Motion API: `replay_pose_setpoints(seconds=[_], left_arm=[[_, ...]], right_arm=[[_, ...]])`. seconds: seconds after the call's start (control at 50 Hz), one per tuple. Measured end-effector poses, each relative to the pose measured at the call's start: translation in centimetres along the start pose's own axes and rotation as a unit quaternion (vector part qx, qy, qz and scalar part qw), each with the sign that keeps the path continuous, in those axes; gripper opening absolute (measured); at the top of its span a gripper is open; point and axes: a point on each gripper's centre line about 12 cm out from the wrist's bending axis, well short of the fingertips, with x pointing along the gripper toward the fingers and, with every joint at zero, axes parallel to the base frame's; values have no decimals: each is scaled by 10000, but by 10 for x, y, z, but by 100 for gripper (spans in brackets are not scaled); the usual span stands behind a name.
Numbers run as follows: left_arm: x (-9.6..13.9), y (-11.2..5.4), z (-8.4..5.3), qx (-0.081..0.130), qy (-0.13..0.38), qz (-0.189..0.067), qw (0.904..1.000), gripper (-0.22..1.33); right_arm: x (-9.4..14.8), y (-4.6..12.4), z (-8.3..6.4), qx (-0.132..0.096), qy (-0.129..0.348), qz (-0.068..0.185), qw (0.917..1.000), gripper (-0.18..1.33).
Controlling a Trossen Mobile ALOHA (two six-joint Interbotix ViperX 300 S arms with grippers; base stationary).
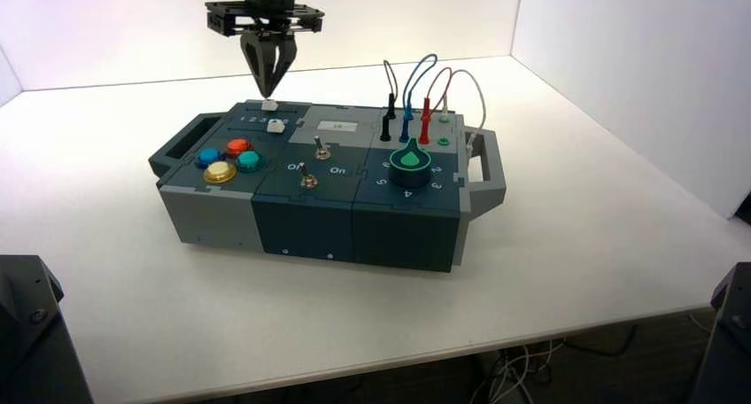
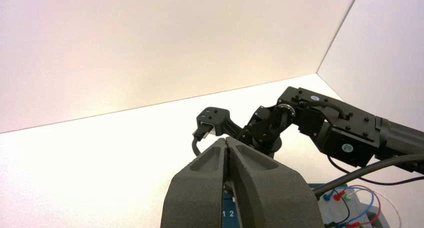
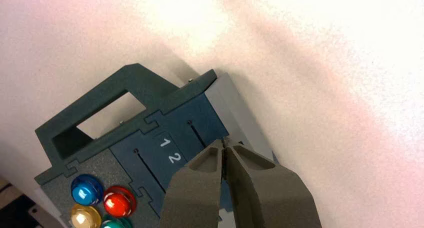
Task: Move the top slider to position 5.
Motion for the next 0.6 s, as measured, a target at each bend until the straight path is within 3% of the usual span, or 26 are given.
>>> replay_pose_setpoints(seconds=[0.6], left_arm=[[0, 0, 0, 29, -15, 7, 10000, -16]], right_arm=[[5, 7, 2, -6, 96, 129, 9999, -14]])
